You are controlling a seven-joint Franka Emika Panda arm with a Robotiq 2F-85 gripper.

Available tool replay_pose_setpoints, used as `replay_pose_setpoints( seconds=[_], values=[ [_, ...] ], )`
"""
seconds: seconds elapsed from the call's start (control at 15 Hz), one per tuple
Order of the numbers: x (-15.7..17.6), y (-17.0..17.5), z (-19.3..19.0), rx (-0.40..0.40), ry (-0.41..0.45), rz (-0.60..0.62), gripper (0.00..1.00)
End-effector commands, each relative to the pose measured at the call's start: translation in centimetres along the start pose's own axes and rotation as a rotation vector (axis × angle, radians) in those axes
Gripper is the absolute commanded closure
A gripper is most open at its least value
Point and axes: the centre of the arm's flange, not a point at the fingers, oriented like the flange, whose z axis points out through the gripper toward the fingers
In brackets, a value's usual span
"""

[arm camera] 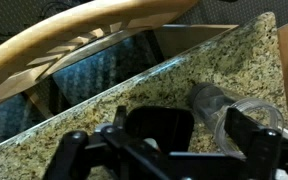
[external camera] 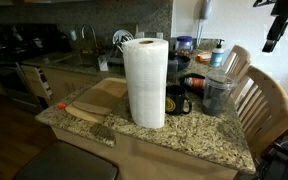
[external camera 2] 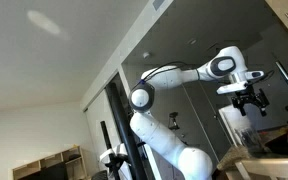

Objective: Take the white bottle from the black plate and put it on the counter top

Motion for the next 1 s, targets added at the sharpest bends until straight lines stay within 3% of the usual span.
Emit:
replay_pose_setpoints(
  seconds=[0.0, 0.47, 0.8, 0.87, 0.93],
  values=[
    [0.0, 0.0, 0.0, 0.0, 0.0, 0.0, 0.0],
    [0.1, 0.0, 0.0, 0.009, 0.011, -0.011, 0.0],
    [1.4, -0.1, -0.6, 0.023, 0.201, -0.023, 0.0],
    [3.5, -3.7, -7.2, 0.02, 0.241, -0.015, 0.0],
    [4.5, -5.4, -6.9, 0.01, 0.265, -0.014, 0.0]
  ],
)
